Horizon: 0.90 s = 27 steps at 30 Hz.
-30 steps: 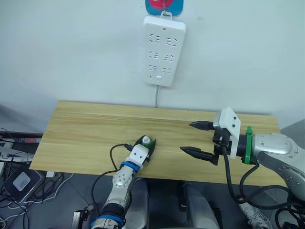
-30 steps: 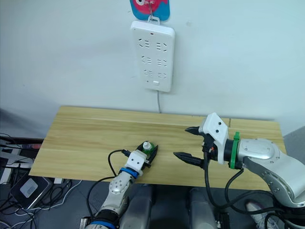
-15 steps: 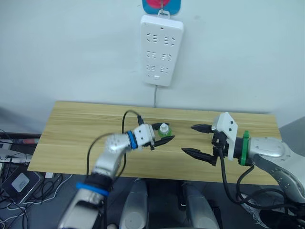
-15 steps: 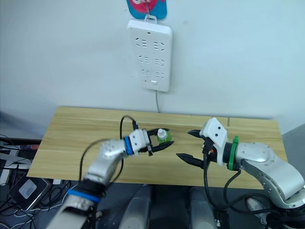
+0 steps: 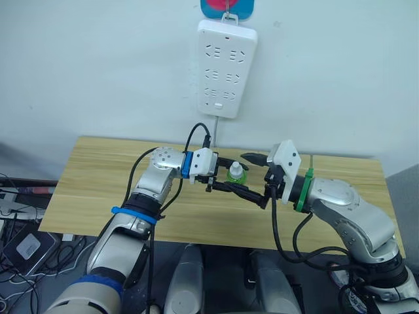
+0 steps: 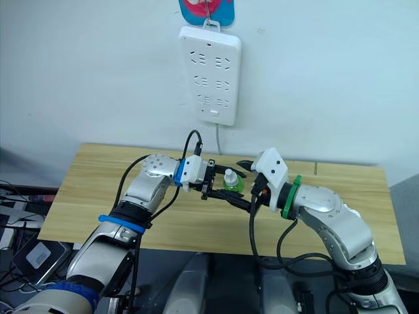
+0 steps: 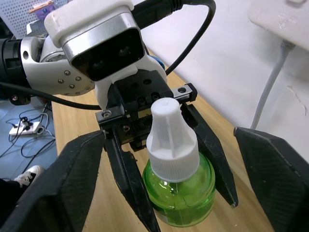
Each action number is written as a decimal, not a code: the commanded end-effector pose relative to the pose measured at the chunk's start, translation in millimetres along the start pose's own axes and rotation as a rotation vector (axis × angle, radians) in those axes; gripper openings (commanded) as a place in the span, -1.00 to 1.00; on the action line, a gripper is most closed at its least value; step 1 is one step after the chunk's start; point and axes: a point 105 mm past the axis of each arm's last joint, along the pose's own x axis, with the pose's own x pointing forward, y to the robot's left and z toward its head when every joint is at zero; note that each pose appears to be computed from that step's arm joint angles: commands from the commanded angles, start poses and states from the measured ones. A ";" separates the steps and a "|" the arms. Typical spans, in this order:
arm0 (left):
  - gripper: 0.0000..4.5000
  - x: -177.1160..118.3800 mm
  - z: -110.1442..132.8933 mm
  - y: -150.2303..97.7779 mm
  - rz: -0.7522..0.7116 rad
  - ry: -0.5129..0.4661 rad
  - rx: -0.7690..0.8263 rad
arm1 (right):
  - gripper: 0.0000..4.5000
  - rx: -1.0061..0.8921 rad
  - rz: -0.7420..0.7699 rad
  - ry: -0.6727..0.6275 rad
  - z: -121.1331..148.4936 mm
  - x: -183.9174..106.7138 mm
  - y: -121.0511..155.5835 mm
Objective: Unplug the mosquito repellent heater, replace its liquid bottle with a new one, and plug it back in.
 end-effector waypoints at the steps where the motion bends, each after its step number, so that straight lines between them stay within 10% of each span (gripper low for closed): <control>1: 0.02 -1.1 8.8 2.6 0.000 -0.026 0.046 | 0.41 -0.038 -0.002 -0.036 8.5 -1.6 4.7; 7: 0.02 -0.6 9.6 1.5 0.000 -0.029 0.047 | -0.52 -0.043 0.004 -0.059 10.2 1.2 6.5; 14: 0.02 -1.4 6.6 -12.9 -0.058 -0.022 0.045 | -0.52 -0.048 0.096 -0.083 17.5 4.1 12.7; 20: 0.02 1.9 12.1 -52.6 -0.262 -0.009 0.050 | -0.52 -0.186 0.609 -0.063 23.3 8.9 30.4; 27: 0.02 -1.7 14.7 -65.0 -0.316 0.014 0.047 | -0.52 -0.246 0.829 -0.019 18.2 11.0 25.9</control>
